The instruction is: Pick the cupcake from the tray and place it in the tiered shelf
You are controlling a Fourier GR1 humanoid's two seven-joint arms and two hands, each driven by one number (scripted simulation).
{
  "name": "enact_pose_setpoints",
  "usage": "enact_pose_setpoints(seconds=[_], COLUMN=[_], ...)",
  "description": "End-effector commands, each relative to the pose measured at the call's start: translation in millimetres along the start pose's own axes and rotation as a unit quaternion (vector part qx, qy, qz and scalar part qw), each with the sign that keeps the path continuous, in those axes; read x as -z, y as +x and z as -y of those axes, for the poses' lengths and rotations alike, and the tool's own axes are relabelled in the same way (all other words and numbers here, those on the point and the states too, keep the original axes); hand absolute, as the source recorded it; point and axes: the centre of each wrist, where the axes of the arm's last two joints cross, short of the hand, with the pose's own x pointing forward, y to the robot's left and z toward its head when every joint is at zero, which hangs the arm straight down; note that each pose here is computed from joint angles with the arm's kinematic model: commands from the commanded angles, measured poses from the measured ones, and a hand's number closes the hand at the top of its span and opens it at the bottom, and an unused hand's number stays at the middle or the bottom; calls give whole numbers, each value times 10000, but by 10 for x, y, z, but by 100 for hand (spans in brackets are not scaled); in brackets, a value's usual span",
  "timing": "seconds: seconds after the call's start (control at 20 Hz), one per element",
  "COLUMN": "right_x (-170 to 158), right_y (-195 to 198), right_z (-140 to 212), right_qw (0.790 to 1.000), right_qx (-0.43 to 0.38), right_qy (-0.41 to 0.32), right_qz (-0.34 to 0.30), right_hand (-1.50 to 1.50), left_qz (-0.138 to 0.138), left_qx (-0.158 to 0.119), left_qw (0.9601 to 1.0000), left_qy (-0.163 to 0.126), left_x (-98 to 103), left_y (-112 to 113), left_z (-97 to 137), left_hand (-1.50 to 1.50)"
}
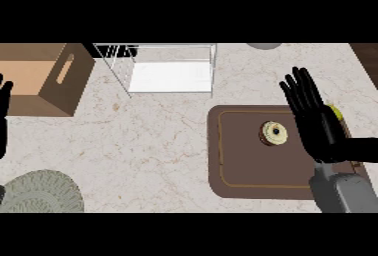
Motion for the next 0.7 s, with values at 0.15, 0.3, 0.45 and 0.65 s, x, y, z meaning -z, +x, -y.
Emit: enact_pose_setpoints(seconds=[0.15,0.3,0.45,0.65], right_x=[-305,-686,-810,-1213], right_y=[375,465,205,268], right_z=[940,1556,1674,1817], right_qw=[9739,8912,8824,9035], right_qx=[-1790,-3822,-2967,-3008], right_qy=[-1379,-2026,-3112,-2636], right_qz=[196,-1364,-1911,-1543], right_hand=[150,150,150,-150], left_qz=[-1686,-2293,-2908,-2959], left_qx=[287,217,160,94], left_qw=[9839,9709,9484,9440], left_qy=[-513,-661,-1258,-1458], left_x=[-373,-495,-636,-675], left_y=[-659,-849,-1074,-1328], left_z=[33,31,226,260], left_hand=[0,0,0,0])
